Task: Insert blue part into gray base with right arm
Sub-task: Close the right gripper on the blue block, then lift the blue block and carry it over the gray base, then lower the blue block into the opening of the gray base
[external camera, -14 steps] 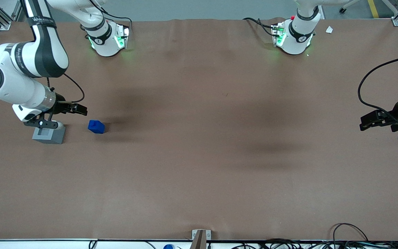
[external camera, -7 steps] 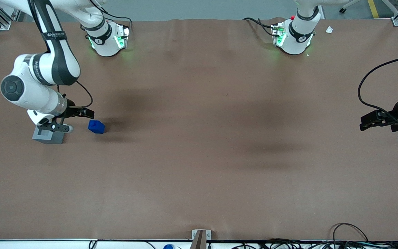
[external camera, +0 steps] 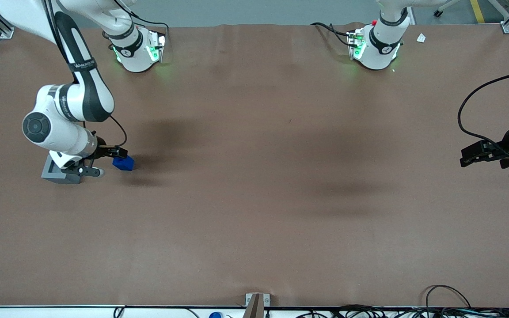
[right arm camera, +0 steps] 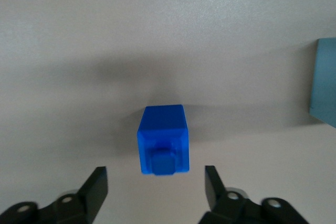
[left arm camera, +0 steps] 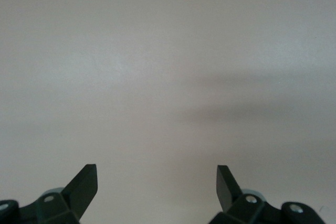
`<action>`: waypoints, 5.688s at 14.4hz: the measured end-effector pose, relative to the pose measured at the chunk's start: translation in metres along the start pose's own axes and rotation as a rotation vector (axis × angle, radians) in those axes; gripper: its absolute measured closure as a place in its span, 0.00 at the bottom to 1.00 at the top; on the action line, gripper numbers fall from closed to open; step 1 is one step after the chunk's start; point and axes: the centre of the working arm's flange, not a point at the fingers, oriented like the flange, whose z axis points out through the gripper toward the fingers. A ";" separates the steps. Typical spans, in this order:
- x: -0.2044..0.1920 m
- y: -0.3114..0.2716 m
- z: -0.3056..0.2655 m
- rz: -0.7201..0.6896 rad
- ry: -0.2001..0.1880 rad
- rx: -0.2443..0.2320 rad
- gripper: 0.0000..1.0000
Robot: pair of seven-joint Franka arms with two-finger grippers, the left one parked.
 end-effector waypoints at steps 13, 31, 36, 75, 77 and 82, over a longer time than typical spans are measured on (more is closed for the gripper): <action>0.005 -0.001 0.039 -0.001 -0.012 -0.016 0.49; 0.052 0.097 -0.060 0.041 -0.024 0.018 0.49; 0.048 0.144 -0.077 0.040 -0.021 -0.004 0.49; 0.044 0.221 -0.046 -0.052 -0.028 -0.016 0.49; 0.046 0.221 -0.046 -0.054 -0.033 -0.016 0.49; 0.055 0.222 -0.035 -0.057 -0.038 -0.020 0.49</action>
